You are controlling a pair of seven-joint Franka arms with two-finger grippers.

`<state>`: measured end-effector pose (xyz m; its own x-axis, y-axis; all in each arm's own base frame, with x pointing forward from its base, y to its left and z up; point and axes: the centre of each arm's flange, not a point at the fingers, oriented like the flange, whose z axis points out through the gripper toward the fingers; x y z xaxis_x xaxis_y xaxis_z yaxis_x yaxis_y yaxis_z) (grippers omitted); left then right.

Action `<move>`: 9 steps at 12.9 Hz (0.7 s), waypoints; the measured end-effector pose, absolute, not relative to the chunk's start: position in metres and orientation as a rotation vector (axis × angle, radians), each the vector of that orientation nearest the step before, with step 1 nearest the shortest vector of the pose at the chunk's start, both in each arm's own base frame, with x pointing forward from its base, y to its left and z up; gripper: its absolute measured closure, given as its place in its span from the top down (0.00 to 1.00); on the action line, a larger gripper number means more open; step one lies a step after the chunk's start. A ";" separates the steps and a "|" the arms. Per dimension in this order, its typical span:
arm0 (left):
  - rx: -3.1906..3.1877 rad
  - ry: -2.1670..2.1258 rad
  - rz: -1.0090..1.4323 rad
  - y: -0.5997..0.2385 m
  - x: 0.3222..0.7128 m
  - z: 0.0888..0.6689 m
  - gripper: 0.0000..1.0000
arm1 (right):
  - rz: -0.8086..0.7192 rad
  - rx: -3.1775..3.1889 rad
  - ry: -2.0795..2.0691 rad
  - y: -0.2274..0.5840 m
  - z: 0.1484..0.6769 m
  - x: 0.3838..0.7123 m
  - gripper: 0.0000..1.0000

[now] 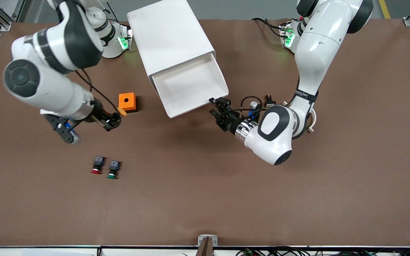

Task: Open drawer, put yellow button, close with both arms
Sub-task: 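Carry the button over the drawer with the right gripper while the left gripper withdraws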

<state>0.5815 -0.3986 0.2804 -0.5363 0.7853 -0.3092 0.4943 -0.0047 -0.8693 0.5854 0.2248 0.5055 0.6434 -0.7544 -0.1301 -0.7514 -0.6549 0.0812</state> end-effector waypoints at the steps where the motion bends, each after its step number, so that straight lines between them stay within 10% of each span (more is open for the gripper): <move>1: -1.380 -2.018 1.563 -0.390 0.589 0.283 0.77 | -0.229 2.802 -1.348 0.247 0.508 0.576 0.38; 3: -1.550 -2.069 1.546 -0.359 0.616 0.296 0.99 | -0.208 2.751 -1.447 0.289 0.511 0.557 0.38; 9: -2.248 -1.948 0.920 -0.239 0.663 0.337 0.99 | -0.145 2.657 -1.671 0.402 0.496 0.494 0.38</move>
<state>0.6631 -0.2386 0.3369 0.0431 0.9115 -0.4091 0.8950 -0.2172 -0.3896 0.4939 0.4020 0.4962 0.4298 -0.8995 -0.0781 -0.8996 -0.4340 0.0486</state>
